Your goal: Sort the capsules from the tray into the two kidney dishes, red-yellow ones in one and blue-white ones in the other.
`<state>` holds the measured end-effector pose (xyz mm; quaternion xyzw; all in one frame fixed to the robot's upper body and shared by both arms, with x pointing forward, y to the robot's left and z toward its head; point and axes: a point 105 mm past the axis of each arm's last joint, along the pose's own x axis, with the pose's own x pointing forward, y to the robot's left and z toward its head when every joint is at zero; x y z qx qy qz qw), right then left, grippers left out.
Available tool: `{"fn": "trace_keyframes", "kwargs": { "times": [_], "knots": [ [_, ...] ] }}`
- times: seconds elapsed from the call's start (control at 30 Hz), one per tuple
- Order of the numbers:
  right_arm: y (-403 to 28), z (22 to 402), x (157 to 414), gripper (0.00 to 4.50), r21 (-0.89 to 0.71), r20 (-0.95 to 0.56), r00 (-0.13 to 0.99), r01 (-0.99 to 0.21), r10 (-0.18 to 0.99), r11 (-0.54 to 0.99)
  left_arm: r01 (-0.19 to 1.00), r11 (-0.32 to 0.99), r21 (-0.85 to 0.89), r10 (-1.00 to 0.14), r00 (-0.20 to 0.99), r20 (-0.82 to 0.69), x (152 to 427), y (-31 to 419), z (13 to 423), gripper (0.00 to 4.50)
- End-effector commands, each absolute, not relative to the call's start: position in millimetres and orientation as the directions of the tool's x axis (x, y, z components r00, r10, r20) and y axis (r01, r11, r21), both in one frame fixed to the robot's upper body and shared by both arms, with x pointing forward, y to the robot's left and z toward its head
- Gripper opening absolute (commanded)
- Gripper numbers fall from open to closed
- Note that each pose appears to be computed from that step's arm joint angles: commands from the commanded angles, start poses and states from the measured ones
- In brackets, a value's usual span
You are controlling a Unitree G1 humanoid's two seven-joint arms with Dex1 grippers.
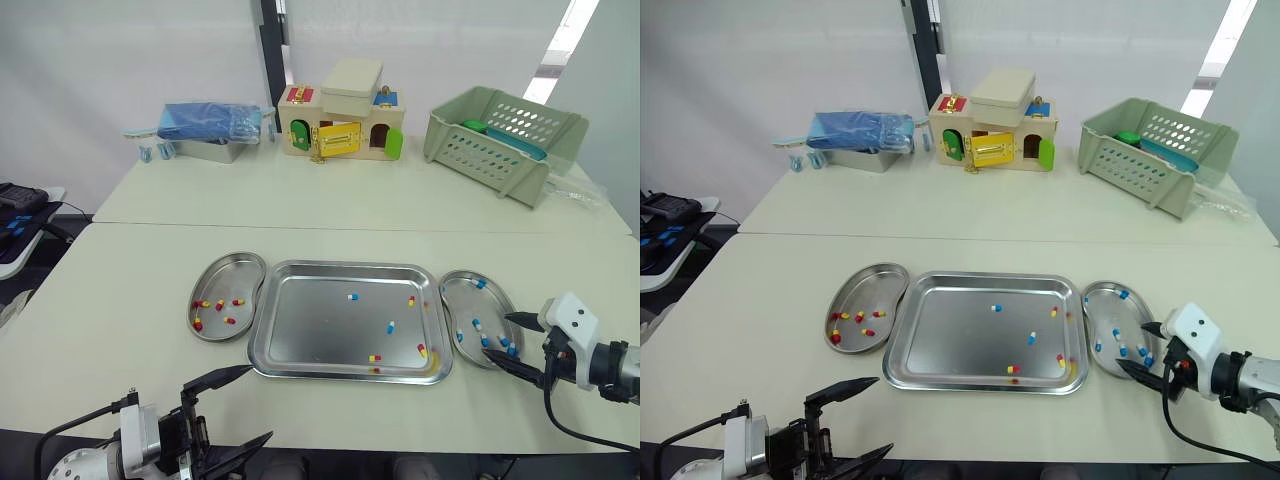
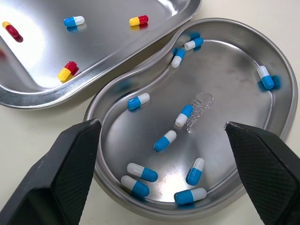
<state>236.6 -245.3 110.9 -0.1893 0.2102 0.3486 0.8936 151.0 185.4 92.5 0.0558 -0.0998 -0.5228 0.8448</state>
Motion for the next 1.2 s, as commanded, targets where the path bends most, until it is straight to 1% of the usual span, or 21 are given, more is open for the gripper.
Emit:
{"fn": "trace_keyframes", "kwargs": {
  "times": [0.03, 0.23, 0.33, 0.4, 0.53, 0.6, 0.67, 0.7, 0.73, 0.83, 0.93, 1.03, 1.2],
  "knots": [
    [-245.7, 126.3, 240.2, 4.44, -0.236, -0.475, 0.685, -0.704, 0.553, 0.67, 0.855, 0.465, 0.23, -0.885, 0.45, 0.119, 149.6, 188.3, 96.5, 4.5],
    [-250.0, 133.0, 241.9, 4.44, -0.243, -0.458, 0.695, -0.698, 0.555, 0.673, 0.841, 0.486, 0.239, -0.874, 0.47, 0.121, 151.7, 190.1, 97.4, 4.5],
    [-253.9, 144.0, 240.2, 4.44, -0.241, -0.419, 0.707, -0.692, 0.57, 0.681, 0.81, 0.538, 0.231, -0.842, 0.528, 0.111, 158.6, 196.7, 101.1, 4.5],
    [-262.7, 150.4, 237.7, 4.44, -0.233, -0.415, 0.717, -0.679, 0.561, 0.696, 0.759, 0.614, 0.217, -0.787, 0.612, 0.085, 171.7, 208.3, 108.0, 4.5],
    [-277.3, 161.0, 233.4, 4.44, -0.225, -0.378, 0.745, -0.649, 0.549, 0.726, 0.681, 0.698, 0.222, -0.704, 0.709, 0.037, 184.4, 230.4, 125.9, 4.5],
    [-291.8, 156.1, 229.5, 4.44, -0.214, -0.405, 0.75, -0.634, 0.523, 0.743, 0.59, 0.77, 0.241, -0.61, 0.792, 0.011, 197.1, 253.4, 141.5, 4.5],
    [-302.9, 151.9, 229.1, 4.44, -0.192, -0.426, 0.755, -0.614, 0.498, 0.766, 0.528, 0.816, 0.237, -0.54, 0.841, -0.014, 204.7, 271.8, 154.3, 4.5],
    [-307.0, 151.4, 230.0, 4.44, -0.184, -0.428, 0.76, -0.602, 0.488, 0.777, 0.52, 0.823, 0.229, -0.523, 0.851, -0.051, 205.6, 278.8, 156.3, 4.5],
    [-312.0, 150.8, 231.4, 4.44, -0.173, -0.431, 0.766, -0.59, 0.478, 0.789, 0.501, 0.826, 0.257, -0.494, 0.864, -0.097, 206.9, 288.0, 157.0, 4.5],
    [-323.6, 146.2, 236.1, 4.44, -0.141, -0.448, 0.771, -0.561, 0.453, 0.816, 0.408, 0.86, 0.308, -0.38, 0.913, -0.149, 214.6, 318.9, 165.4, 4.5],
    [-331.8, 139.9, 240.2, 4.44, -0.144, -0.457, 0.778, -0.543, 0.431, 0.827, 0.364, 0.871, 0.331, -0.313, 0.929, -0.199, 219.1, 342.2, 167.8, 4.5],
    [-337.6, 140.4, 245.2, 4.44, -0.147, -0.442, 0.787, -0.537, 0.43, 0.831, 0.324, 0.873, 0.364, -0.263, 0.942, -0.208, 224.7, 359.4, 172.4, 4.5],
    [-338.3, 137.6, 252.7, 4.44, -0.17, -0.44, 0.788, -0.545, 0.431, 0.821, 0.288, 0.887, 0.36, -0.208, 0.947, -0.244, 228.0, 383.8, 170.5, 4.5]
  ]
}}
